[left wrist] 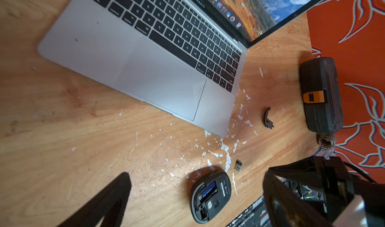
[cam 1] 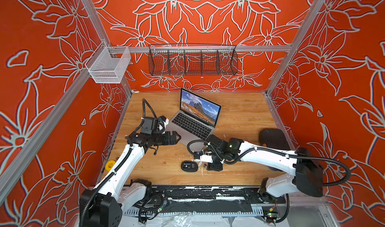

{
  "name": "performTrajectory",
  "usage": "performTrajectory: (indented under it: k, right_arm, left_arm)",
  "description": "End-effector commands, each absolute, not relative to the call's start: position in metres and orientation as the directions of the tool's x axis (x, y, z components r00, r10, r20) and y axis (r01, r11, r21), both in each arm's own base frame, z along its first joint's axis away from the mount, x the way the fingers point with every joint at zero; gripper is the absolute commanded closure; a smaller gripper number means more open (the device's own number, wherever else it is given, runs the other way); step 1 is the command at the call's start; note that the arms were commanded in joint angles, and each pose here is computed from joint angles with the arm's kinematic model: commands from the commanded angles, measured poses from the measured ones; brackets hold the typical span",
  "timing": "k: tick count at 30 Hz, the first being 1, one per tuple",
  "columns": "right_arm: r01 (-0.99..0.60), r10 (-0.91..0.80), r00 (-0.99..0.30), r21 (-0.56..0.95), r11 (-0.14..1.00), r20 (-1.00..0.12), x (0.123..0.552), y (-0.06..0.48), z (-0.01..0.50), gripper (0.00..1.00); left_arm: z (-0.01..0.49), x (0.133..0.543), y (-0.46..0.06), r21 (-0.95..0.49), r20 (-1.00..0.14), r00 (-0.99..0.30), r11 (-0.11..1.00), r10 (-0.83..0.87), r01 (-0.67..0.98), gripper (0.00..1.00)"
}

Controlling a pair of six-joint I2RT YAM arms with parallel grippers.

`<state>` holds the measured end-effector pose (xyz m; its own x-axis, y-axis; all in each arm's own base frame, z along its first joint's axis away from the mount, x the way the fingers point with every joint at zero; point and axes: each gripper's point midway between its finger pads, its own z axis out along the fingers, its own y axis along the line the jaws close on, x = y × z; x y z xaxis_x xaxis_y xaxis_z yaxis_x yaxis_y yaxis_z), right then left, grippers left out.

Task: Insert the wireless mouse receiver into the laptop
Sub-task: Pick up the USB plug at the center of the board.

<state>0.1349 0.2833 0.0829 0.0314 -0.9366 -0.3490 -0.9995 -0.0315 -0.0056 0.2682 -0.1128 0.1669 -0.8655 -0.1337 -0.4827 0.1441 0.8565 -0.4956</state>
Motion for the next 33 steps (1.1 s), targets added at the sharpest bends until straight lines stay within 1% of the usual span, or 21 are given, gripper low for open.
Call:
performTrajectory:
  k: [1,5,10,15,20,24,33]
  right_arm:
    - [-0.928,-0.891,0.355,0.008,-0.373,-0.282,0.125,0.282,0.074,0.47]
    - [-0.914,-0.890,0.382,0.042,-0.404,-0.251,0.133,0.295,0.061,0.50]
    - [-0.903,-0.890,0.410,0.052,-0.427,-0.202,0.141,0.297,0.044,0.56]
    - [-0.888,-0.875,0.448,0.023,-0.460,-0.185,0.148,0.300,0.034,0.58]
    - [-0.884,-0.869,0.456,0.009,-0.467,-0.191,0.153,0.305,0.027,0.61]
    - [-0.890,-0.875,0.446,0.014,-0.457,-0.187,0.157,0.302,0.024,0.64]
    - [-0.899,-0.887,0.425,0.030,-0.437,-0.183,0.160,0.293,0.021,0.67]
  left_arm:
    - [0.160,0.269,-0.096,-0.464,-0.470,-0.873,0.878,-0.130,0.119,0.03]
    - [0.164,0.274,-0.089,-0.553,-0.449,-0.868,0.829,-0.212,0.084,0.03]
    - [0.165,0.277,-0.086,-0.615,-0.422,-0.868,0.786,-0.263,0.061,0.03]
    - [0.166,0.276,-0.086,-0.631,-0.415,-0.868,0.774,-0.272,0.059,0.03]
    - [0.164,0.277,-0.086,-0.636,-0.406,-0.871,0.770,-0.275,0.054,0.03]
    - [0.163,0.277,-0.086,-0.639,-0.401,-0.874,0.768,-0.276,0.050,0.03]
    - [0.161,0.277,-0.086,-0.644,-0.391,-0.877,0.763,-0.279,0.045,0.03]
